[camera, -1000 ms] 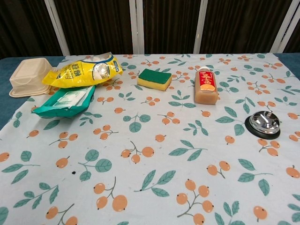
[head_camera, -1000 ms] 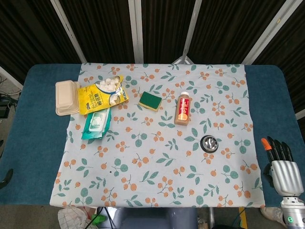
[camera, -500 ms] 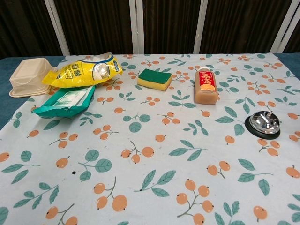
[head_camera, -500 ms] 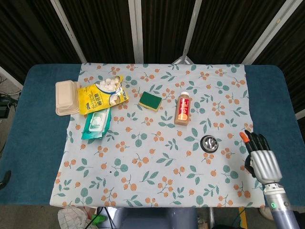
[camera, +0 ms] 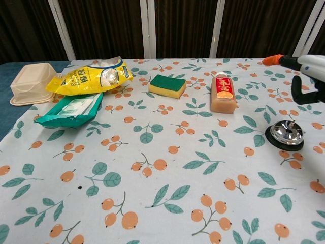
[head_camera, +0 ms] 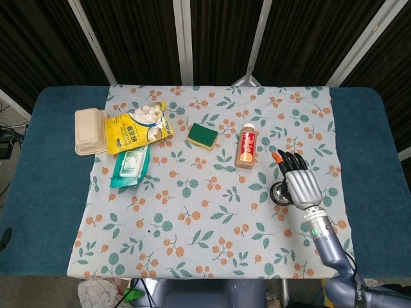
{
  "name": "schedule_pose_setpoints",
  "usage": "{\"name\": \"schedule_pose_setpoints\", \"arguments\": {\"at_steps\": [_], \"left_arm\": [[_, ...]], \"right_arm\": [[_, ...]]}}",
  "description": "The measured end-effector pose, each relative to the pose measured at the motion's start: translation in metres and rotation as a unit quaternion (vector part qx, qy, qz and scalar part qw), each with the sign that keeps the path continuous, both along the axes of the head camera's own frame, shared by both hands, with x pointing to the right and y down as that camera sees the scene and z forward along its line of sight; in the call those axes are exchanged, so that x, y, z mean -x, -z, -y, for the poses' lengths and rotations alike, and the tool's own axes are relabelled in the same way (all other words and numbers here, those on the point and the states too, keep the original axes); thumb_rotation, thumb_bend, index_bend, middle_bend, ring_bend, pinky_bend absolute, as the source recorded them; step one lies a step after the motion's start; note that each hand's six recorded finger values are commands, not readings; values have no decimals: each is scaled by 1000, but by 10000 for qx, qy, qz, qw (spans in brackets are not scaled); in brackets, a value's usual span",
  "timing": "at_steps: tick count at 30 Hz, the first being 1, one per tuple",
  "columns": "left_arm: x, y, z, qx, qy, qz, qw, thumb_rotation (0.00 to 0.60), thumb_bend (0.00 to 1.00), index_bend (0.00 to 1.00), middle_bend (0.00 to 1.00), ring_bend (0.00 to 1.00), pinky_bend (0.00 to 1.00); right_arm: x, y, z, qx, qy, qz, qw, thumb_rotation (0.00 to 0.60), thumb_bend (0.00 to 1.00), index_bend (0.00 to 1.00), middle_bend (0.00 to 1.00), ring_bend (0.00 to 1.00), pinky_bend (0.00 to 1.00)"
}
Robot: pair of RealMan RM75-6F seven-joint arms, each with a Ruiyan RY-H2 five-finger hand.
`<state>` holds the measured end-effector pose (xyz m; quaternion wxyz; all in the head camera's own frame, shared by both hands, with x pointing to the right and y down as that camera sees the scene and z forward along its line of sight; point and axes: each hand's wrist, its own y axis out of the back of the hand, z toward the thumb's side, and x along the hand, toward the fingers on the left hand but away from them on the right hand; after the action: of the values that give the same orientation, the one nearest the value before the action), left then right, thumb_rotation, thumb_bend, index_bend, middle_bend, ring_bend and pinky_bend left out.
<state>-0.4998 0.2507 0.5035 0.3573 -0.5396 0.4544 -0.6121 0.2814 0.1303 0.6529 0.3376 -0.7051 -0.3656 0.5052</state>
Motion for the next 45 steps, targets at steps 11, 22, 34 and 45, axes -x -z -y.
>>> {"name": "schedule_pose_setpoints", "arguments": {"at_steps": [11, 22, 34, 45], "left_arm": [[3, -1, 2, 7, 67, 43, 10000, 600, 467, 24, 0, 0, 73], [3, -2, 2, 40, 68, 81, 9999, 600, 467, 24, 0, 0, 73], [2, -5, 0, 102, 85, 174, 9998, 600, 467, 24, 0, 0, 73], [1, -8, 2, 154, 67, 187, 9997, 600, 467, 24, 0, 0, 73]], "right_arm": [[26, -42, -5, 185, 30, 52, 9998, 600, 978, 76, 0, 0, 0], [16, -61, -20, 281, 130, -194, 9993, 600, 978, 76, 0, 0, 0], [6, -85, -35, 470, 212, -307, 9982, 600, 978, 76, 0, 0, 0], [1, -101, -42, 614, 197, -228, 9977, 600, 978, 76, 0, 0, 0]]}}
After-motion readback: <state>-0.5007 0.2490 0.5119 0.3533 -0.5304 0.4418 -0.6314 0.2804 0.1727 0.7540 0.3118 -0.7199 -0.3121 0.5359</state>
